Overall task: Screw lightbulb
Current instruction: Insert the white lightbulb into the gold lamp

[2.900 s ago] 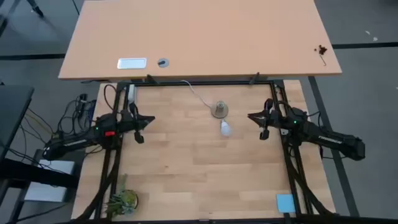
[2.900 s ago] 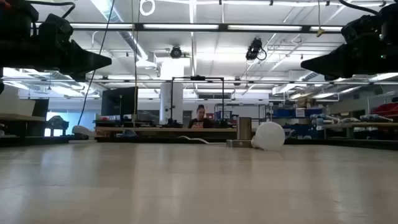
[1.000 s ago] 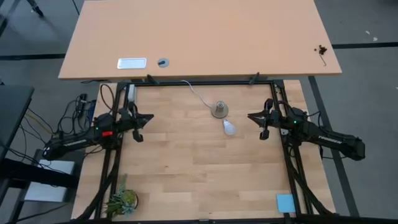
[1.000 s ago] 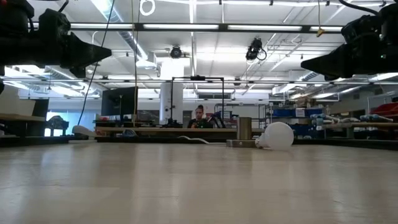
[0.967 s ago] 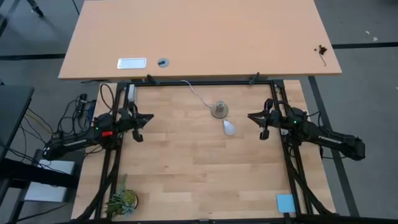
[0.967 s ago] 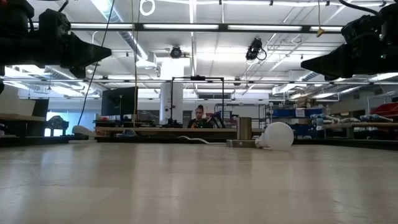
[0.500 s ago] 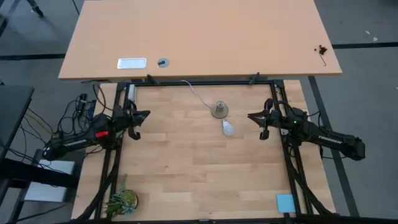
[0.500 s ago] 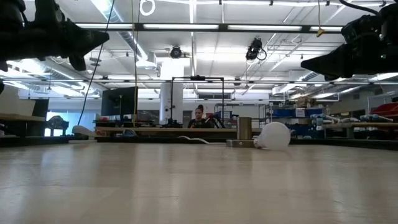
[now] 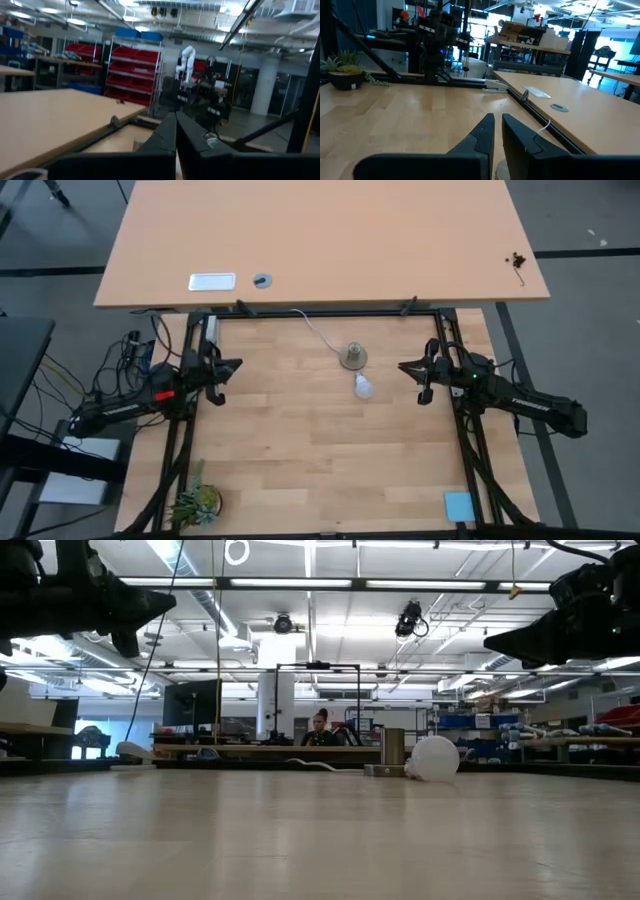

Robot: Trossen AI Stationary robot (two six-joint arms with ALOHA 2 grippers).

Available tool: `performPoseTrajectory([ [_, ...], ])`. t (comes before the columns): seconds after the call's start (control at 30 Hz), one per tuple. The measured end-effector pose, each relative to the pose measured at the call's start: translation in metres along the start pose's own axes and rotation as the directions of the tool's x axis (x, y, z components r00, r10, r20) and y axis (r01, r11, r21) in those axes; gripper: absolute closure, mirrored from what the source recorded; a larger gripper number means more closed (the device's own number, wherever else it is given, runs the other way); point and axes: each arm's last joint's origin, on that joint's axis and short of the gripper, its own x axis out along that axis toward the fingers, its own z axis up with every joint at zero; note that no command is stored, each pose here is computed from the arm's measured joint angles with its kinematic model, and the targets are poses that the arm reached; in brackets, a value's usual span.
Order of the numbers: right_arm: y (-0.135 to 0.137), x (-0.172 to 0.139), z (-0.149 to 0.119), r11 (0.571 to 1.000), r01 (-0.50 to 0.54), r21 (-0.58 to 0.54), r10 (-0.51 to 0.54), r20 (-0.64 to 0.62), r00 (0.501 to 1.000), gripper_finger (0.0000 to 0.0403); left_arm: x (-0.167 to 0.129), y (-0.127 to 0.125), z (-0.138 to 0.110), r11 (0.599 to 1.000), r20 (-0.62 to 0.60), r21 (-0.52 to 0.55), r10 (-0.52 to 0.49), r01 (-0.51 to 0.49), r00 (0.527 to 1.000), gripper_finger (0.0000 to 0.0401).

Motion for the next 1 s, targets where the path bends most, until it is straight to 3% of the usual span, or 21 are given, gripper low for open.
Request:
performPoseTrajectory([
  [0.27,0.000,0.000,0.000,1.000,0.000,0.000,0.000,-0.001,1.000,0.0358,0.000,0.001,-0.001,0.999,-0.009,0.030,0.014,-0.014,1.000,0.0395],
  [0.43,0.000,0.000,0.000,1.000,0.000,0.000,0.000,0.000,1.000,0.0358,-0.001,0.007,0.001,0.970,0.043,0.009,0.241,-0.242,0.969,0.0395],
  [0.5,0.000,0.000,0.000,1.000,0.000,0.000,0.000,0.000,1.000,0.0358,-0.001,0.008,0.004,0.959,0.078,-0.015,0.283,-0.282,0.956,0.0395],
  [0.57,0.000,0.000,0.000,1.000,0.000,0.000,0.000,0.000,1.000,0.0358,-0.001,0.006,0.009,0.972,0.083,-0.018,0.234,-0.233,0.969,0.0395],
  [0.7,0.000,0.000,0.000,1.000,0.000,0.000,0.000,-0.001,1.000,0.0358,0.002,-0.003,0.008,0.998,0.011,0.042,-0.050,0.050,0.999,0.0395],
  [0.87,0.000,0.000,0.000,1.000,0.000,0.000,0.000,-0.001,1.000,0.0358,0.007,0.000,-0.006,1.000,-0.083,-0.015,-0.009,0.008,0.997,0.0395],
  [1.0,0.000,0.000,0.000,1.000,0.000,0.000,0.000,0.000,1.000,0.0358,0.017,-0.004,0.006,0.998,-0.114,-0.039,-0.047,0.042,0.992,0.0395],
])
